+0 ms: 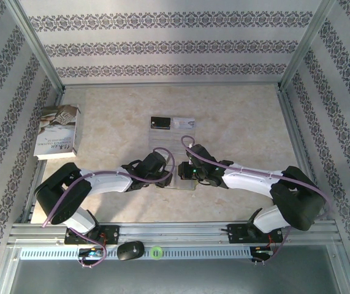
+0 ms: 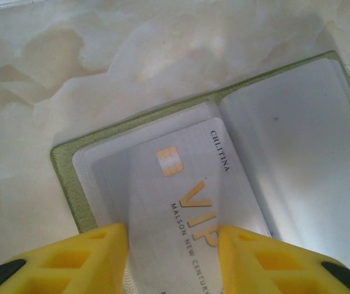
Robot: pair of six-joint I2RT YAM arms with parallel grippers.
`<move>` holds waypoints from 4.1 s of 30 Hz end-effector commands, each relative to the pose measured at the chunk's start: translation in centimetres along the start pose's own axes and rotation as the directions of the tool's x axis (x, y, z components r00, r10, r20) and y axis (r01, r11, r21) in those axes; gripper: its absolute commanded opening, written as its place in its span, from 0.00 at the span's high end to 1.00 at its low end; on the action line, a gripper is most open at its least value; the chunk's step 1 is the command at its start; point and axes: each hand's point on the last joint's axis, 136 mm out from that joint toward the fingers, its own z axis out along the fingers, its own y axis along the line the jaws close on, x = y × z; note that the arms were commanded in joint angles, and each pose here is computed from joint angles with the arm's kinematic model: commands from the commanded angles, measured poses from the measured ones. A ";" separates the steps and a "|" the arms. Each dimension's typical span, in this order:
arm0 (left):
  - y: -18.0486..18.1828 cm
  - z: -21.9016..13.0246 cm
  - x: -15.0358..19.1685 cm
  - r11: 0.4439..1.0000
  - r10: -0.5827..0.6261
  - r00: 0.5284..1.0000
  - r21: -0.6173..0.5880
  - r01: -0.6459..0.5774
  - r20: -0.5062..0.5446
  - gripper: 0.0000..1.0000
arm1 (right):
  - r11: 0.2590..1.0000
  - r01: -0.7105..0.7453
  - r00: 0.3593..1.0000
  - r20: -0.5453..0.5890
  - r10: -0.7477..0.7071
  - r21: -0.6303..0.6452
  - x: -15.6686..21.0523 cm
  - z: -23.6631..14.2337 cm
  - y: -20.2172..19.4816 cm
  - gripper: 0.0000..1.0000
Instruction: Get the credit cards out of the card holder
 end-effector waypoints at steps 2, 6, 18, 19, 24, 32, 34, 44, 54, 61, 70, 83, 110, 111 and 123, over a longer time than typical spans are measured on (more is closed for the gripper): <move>0.2 0.6 2.0 0.999 0.014 0.997 -0.031 -0.017 -0.074 0.58 | 1.000 0.020 1.000 -0.010 -0.020 -0.012 0.0 0.4 0.7 0.88; 0.6 0.7 3.1 0.998 0.025 0.994 -0.057 -0.031 -0.104 0.58 | 1.000 0.023 1.000 -0.009 -0.023 -0.014 -0.1 0.5 0.9 0.88; 1.1 1.0 4.4 0.998 0.002 0.992 -0.064 -0.010 -0.124 0.72 | 0.994 -0.065 0.995 -0.074 0.059 -0.082 0.9 2.0 2.0 0.87; 1.2 1.0 4.5 0.998 -0.001 0.992 -0.064 -0.007 -0.125 0.73 | 0.994 -0.077 0.995 -0.077 0.071 -0.081 1.0 2.1 1.9 0.87; 1.2 0.4 4.2 0.998 -0.015 0.994 -0.063 0.009 -0.106 0.60 | 0.992 -0.112 0.993 -0.046 0.109 -0.065 0.8 1.8 0.9 0.89; -0.4 -2.7 0.8 0.993 0.077 0.997 -0.090 -0.076 0.005 0.52 | 0.993 -0.104 0.994 0.014 0.105 -0.057 -0.5 0.1 -0.1 0.88; -0.6 -2.4 0.9 0.990 0.096 0.995 -0.107 -0.096 -0.011 0.52 | 0.993 -0.107 0.994 0.015 0.108 -0.055 -0.4 0.0 -0.3 0.88; -0.6 0.0 3.5 0.985 0.104 0.988 -0.127 -0.118 -0.111 0.55 | 0.994 -0.072 0.997 -0.010 0.071 -0.077 0.4 0.0 0.1 0.86; -0.1 -0.2 4.4 0.986 0.076 0.990 -0.135 -0.093 -0.122 0.69 | 0.993 -0.060 0.997 -0.064 0.054 -0.101 1.5 1.4 1.4 0.86; 0.0 -0.2 4.9 0.990 0.052 0.991 -0.127 -0.067 -0.124 0.70 | 0.992 -0.090 0.993 -0.085 0.083 -0.087 2.1 2.5 0.8 0.86; 0.1 -0.2 5.1 0.990 0.050 0.991 -0.124 -0.065 -0.125 0.71 | 0.988 -0.080 0.996 -0.047 0.074 -0.133 0.9 2.0 1.9 0.85; 0.4 -0.2 5.4 0.992 0.042 0.992 -0.110 -0.055 -0.123 0.71 | 0.990 -0.132 0.988 -0.088 0.127 -0.046 2.1 3.7 -0.6 0.86; 0.4 0.0 6.2 0.999 -0.014 0.992 -0.046 0.008 -0.124 0.69 | 0.972 -0.218 0.973 -0.100 0.209 -0.087 2.4 4.6 -0.6 0.98; 0.5 -0.1 6.2 0.999 -0.017 0.992 -0.049 0.011 -0.122 0.68 | 0.973 -0.217 0.974 -0.087 0.210 -0.082 2.2 4.4 -0.8 1.00; 1.4 -0.2 6.7 0.997 -0.050 0.991 -0.067 0.042 -0.126 0.67 | 0.980 -0.193 0.981 -0.003 0.193 -0.043 1.6 1.5 -2.7 1.00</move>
